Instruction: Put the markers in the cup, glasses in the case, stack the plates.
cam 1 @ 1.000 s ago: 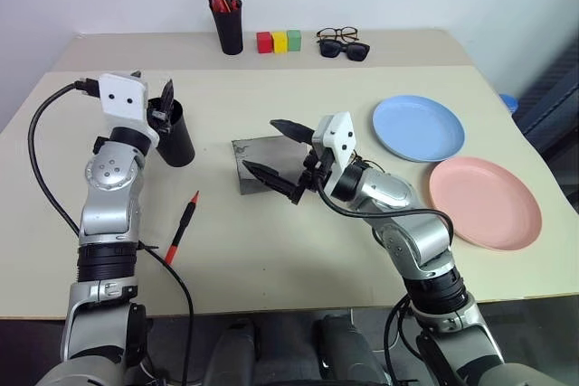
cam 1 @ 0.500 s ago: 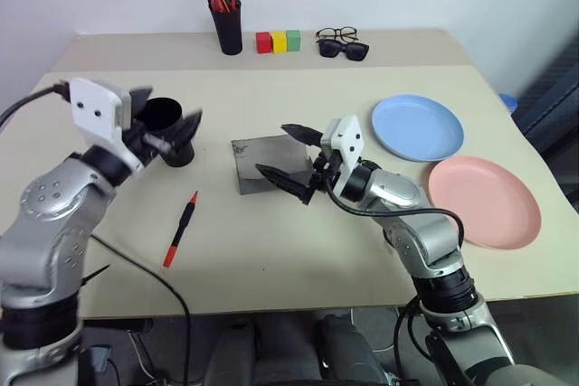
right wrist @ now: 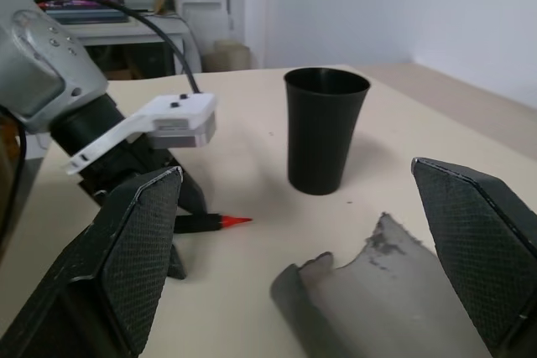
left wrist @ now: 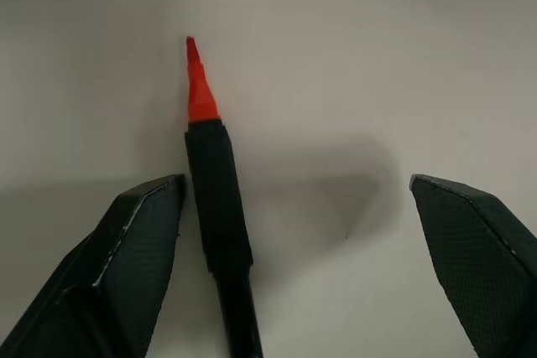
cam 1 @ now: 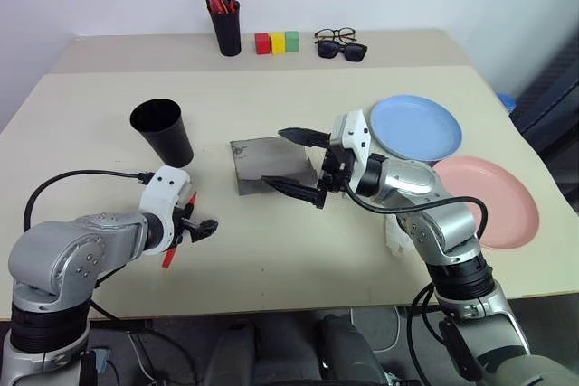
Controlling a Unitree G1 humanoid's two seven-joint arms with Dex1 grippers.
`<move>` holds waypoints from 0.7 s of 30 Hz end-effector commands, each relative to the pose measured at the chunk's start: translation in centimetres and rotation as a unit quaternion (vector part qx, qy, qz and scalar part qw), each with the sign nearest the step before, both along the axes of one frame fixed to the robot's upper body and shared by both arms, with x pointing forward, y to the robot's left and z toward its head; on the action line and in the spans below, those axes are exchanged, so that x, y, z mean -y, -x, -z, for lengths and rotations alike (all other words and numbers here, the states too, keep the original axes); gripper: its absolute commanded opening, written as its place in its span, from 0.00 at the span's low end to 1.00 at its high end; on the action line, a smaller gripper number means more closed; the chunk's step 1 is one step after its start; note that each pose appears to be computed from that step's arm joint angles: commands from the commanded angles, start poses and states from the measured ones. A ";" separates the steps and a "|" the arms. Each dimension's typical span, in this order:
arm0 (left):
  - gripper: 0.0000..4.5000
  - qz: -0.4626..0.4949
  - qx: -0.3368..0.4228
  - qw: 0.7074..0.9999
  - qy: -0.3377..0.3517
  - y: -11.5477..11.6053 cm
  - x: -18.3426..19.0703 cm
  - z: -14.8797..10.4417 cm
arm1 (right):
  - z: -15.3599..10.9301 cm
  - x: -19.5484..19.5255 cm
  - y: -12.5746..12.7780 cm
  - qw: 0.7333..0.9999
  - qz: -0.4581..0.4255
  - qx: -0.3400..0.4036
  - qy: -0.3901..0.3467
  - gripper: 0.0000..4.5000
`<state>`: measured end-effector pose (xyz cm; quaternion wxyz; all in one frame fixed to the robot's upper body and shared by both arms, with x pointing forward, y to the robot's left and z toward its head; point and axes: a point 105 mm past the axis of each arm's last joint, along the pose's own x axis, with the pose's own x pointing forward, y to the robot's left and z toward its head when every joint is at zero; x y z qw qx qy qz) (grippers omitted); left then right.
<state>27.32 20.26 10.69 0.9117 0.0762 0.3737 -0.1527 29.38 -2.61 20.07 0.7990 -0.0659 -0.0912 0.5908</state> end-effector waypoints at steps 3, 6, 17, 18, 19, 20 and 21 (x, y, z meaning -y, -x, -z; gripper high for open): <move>0.38 -0.030 -0.020 0.999 -0.023 0.0 -1.0 1.0 | -1.1 -0.6 1.0 1.000 -0.016 0.018 -0.012 1.00; 0.04 -0.043 0.003 0.998 -0.038 -0.7 -1.4 0.0 | -0.7 -0.5 1.0 1.000 -0.019 0.012 -0.006 1.00; 0.00 0.093 0.468 0.867 0.147 -1.9 2.4 -19.3 | 1.3 -0.5 1.5 0.998 -0.039 0.006 0.042 1.00; 0.00 0.074 0.507 0.845 0.153 -2.2 1.9 -21.2 | 1.3 -0.6 1.5 0.998 -0.038 0.008 0.041 1.00; 0.00 0.048 0.532 0.832 0.146 -2.9 1.1 -22.2 | 1.3 -0.8 1.4 0.998 -0.039 0.009 0.039 1.00; 0.00 0.023 0.557 0.820 0.127 -3.4 0.3 -23.1 | 1.3 -0.9 1.4 0.998 -0.040 0.011 0.037 1.00; 0.00 -0.011 0.577 0.811 0.091 -4.2 -0.7 -23.7 | 1.2 -1.1 1.4 0.998 -0.042 0.012 0.034 1.00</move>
